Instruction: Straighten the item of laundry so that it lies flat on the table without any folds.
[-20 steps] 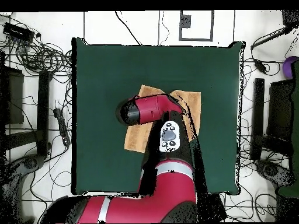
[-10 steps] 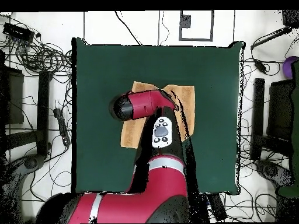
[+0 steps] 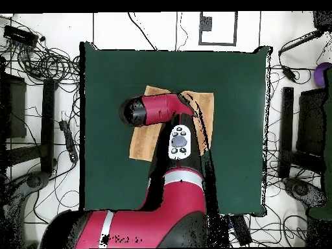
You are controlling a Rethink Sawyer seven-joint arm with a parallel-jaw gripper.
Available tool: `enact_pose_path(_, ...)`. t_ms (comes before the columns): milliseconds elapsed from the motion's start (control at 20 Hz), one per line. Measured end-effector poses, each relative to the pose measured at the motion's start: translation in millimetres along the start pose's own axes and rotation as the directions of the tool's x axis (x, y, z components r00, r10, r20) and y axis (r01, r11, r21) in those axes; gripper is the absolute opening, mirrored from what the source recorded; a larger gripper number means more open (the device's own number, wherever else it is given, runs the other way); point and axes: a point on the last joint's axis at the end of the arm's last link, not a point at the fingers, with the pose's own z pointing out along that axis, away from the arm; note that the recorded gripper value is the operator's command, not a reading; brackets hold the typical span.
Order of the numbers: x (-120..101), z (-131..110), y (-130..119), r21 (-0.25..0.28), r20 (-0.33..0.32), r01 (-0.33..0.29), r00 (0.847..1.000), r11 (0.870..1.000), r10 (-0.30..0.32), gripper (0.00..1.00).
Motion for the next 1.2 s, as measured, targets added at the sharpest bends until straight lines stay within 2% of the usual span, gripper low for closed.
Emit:
enact_pose_path(500, -11.3, -3.9, 8.3, 0.018, -0.039, -0.028, 0.999, 0.999, 0.028, 0.0)
enact_pose_path(850, -29.8, -19.3, 11.8, 0.058, -0.104, -0.054, 0.993, 0.997, 0.06, 0.0)
enact_pose_path(1200, -46.2, -34.2, 10.4, 0.094, -0.133, -0.066, 0.988, 0.993, 0.078, 0.0)
